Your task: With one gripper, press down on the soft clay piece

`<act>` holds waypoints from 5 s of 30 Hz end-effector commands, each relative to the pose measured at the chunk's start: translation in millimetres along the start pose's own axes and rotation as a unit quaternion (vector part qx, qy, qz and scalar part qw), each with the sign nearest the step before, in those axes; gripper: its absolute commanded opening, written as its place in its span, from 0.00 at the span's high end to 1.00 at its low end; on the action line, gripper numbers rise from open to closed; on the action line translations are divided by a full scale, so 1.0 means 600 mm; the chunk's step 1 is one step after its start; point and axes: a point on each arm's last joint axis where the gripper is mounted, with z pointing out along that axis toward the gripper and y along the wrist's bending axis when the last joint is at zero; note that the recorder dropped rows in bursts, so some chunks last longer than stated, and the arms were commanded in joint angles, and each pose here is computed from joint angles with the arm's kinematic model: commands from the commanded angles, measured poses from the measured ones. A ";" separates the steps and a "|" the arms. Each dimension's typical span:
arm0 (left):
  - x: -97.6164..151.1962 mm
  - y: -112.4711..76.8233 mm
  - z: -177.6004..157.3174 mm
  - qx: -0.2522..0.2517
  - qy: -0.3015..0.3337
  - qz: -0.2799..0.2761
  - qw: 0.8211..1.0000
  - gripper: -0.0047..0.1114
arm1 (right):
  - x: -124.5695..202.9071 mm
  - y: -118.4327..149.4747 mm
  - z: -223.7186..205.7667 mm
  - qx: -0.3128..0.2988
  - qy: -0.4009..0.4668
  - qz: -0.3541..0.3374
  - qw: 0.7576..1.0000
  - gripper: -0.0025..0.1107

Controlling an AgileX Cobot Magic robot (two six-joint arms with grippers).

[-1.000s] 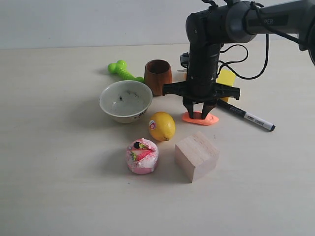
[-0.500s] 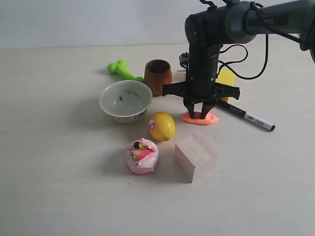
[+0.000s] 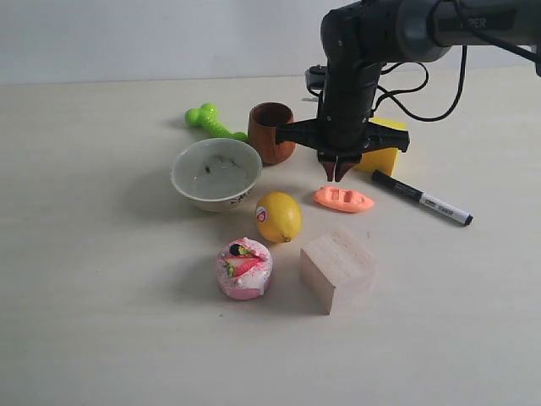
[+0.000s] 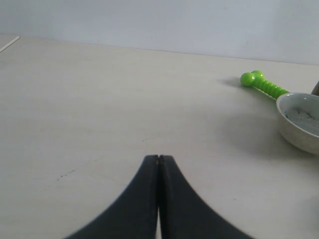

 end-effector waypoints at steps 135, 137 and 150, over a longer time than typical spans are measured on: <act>-0.003 0.000 -0.001 0.000 -0.008 -0.002 1.000 0.96 | 0.503 -0.414 -0.196 -0.019 -0.649 0.054 0.759 0.98; -0.003 0.000 -0.001 0.000 -0.008 -0.002 1.000 0.96 | 0.504 -0.413 -0.192 -0.021 -0.640 0.050 0.767 0.98; -0.003 0.000 -0.001 0.000 -0.008 -0.002 1.000 0.96 | 0.519 -0.406 -0.163 -0.039 -0.575 0.026 0.817 0.98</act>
